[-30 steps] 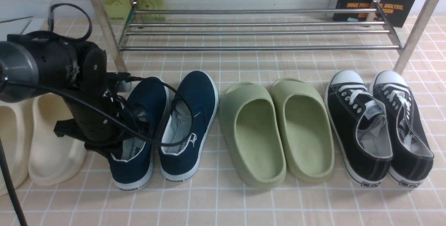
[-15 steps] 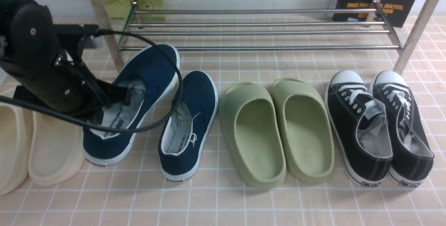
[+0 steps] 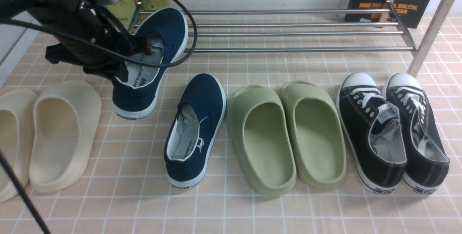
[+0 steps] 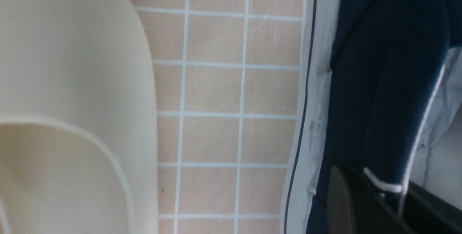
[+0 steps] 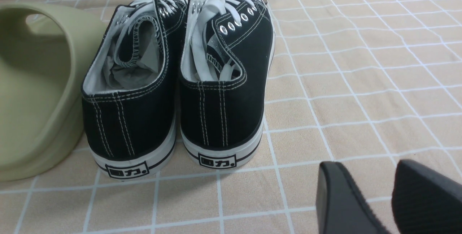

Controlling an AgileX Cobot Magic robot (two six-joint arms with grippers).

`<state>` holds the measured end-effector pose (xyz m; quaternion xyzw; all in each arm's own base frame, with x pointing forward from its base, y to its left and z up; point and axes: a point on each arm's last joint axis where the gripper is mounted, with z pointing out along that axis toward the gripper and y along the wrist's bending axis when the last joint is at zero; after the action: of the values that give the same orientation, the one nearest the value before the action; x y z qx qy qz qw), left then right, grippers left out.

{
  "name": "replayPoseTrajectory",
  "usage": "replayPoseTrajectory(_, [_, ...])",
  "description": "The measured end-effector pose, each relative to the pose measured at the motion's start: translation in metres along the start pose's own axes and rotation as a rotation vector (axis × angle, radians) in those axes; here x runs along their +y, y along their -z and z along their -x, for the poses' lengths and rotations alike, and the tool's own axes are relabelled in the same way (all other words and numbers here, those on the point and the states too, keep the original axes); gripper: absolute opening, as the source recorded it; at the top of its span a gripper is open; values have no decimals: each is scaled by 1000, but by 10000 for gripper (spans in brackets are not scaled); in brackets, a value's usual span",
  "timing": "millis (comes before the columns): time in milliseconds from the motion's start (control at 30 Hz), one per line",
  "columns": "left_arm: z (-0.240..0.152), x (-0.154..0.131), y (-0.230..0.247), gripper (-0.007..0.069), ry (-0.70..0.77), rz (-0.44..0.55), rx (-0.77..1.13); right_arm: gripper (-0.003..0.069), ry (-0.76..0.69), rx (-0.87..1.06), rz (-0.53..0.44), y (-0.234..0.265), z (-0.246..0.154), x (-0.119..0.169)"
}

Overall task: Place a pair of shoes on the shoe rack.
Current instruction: Use the left arm to put a shoe into the shoe rack

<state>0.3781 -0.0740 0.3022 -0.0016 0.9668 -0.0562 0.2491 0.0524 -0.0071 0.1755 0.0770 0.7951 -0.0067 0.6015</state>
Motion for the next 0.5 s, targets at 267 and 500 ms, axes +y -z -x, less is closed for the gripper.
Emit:
replayPoseTrajectory(267, [42,-8,-41,45,61,-14,-37,238,0,0,0,0,0,0])
replayPoseTrajectory(500, [65,-12,-65,47,111,-30,-104,238,0,0,0,0,0,0])
